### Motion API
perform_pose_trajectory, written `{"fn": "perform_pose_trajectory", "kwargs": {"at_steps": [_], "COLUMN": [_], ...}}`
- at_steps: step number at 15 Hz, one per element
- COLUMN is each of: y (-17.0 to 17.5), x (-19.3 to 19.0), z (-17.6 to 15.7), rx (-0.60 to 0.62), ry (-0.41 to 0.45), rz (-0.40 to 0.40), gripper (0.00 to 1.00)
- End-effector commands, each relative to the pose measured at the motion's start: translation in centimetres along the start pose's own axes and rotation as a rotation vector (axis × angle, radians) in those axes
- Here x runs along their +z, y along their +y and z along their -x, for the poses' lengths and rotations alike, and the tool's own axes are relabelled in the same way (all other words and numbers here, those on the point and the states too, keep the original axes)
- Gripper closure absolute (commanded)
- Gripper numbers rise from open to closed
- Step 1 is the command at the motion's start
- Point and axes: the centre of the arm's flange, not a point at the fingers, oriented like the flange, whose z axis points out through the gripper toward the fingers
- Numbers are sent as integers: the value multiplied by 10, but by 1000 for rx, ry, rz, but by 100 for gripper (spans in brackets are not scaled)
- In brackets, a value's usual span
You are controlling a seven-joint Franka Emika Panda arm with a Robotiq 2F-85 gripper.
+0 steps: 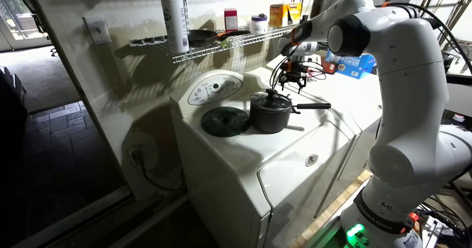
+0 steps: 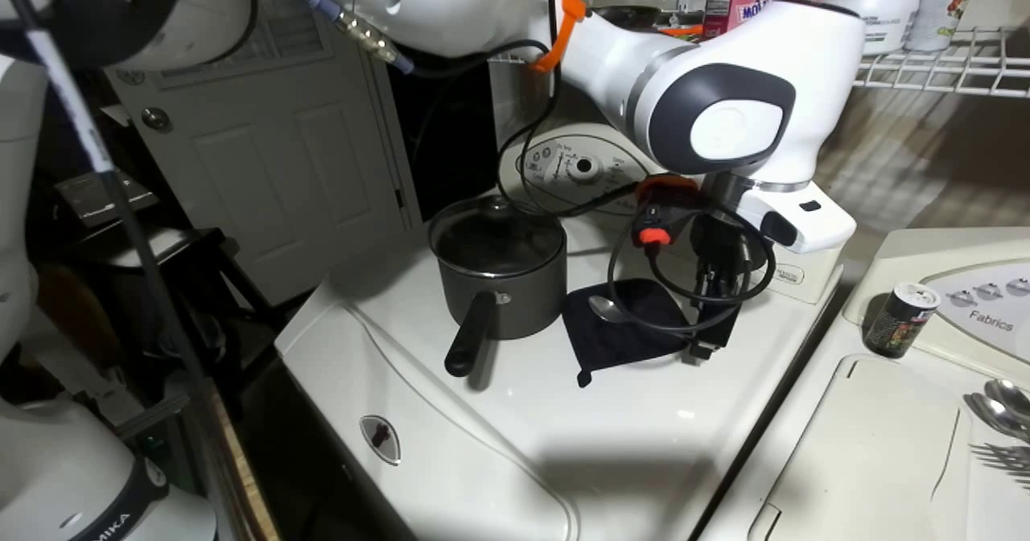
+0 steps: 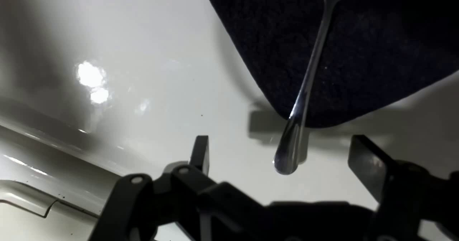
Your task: Place the spoon in the pot
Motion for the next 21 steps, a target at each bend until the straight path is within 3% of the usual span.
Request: {"fn": "perform_pose_trajectory", "kwargs": {"at_steps": [1, 2, 8, 9, 10, 15, 21], "y": [-17, -18, -27, -29, -30, -33, -30], "x": [7, 10, 24, 27, 28, 27, 13], "z": [-18, -19, -24, -26, -26, -25, -18], "rx": [77, 91, 136, 139, 143, 155, 135], "ry": [-32, -31, -28, -29, -31, -20, -37], "rz": [-41, -44, -29, -28, -27, -26, -24], "gripper": [0, 3, 50, 53, 65, 99, 95]}}
